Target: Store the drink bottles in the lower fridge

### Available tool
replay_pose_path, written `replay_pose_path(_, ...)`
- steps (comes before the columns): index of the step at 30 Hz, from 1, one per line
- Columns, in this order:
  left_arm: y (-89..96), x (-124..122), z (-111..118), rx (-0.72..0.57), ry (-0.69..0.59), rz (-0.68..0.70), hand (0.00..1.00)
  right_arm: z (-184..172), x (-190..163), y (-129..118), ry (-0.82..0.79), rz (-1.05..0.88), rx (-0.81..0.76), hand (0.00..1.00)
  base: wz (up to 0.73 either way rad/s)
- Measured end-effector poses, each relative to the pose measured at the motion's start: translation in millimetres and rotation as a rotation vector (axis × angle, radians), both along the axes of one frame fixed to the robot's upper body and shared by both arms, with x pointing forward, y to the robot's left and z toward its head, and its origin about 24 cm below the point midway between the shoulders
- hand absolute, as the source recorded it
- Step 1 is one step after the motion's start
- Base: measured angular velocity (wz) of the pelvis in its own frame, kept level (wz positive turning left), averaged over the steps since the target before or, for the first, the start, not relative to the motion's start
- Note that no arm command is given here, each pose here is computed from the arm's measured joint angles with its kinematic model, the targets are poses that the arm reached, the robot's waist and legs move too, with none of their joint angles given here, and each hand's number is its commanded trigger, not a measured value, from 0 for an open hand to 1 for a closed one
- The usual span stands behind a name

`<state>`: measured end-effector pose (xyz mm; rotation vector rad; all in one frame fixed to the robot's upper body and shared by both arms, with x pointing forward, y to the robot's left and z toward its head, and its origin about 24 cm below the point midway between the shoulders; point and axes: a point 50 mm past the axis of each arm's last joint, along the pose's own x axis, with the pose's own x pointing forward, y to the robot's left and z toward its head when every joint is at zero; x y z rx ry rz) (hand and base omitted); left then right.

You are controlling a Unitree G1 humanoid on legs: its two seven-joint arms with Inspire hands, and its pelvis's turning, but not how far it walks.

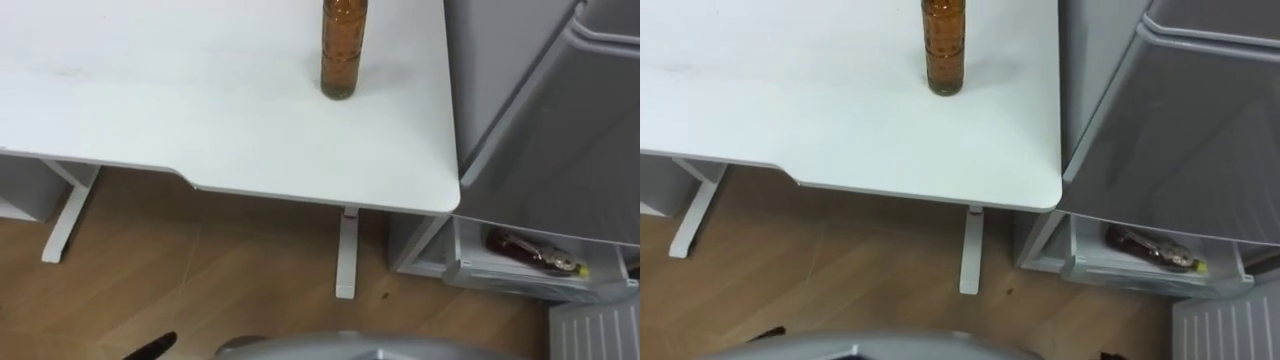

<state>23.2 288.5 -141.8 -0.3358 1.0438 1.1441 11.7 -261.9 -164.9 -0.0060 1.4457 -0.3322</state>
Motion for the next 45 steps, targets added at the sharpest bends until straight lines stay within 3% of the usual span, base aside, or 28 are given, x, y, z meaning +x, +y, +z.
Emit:
replay_pose_path(6,24.8,60,52,0.317,-0.225,0.015,0.0,1,17,1,-0.064,0.032,-0.004,0.0,0.08)
replay_pose_path(11,26.8,93,94,0.479,-0.427,0.039,0.0,0,25,7,-0.113,0.043,0.006,0.0,0.01)
replay_pose_path(14,22.2,106,111,0.566,-0.482,-0.03,0.0,-1,25,11,-0.123,0.051,0.016,0.0,0.0)
replay_pose_path(22,-10.2,151,199,0.74,-0.91,-0.238,0.0,0,29,14,-0.179,0.062,0.05,0.0,0.1)
replay_pose_path(24,-19.2,159,211,0.753,-0.989,-0.3,0.0,-1,26,15,-0.172,0.058,0.061,0.0,0.0)
replay_pose_path(34,-62.3,183,222,0.802,-1.069,-0.665,0.0,-2,26,20,-0.194,-0.001,0.093,0.0,-0.03)
replay_pose_path(45,-87.8,197,224,0.711,-1.145,-0.858,0.0,-2,33,24,-0.208,0.053,0.094,0.0,-0.11)
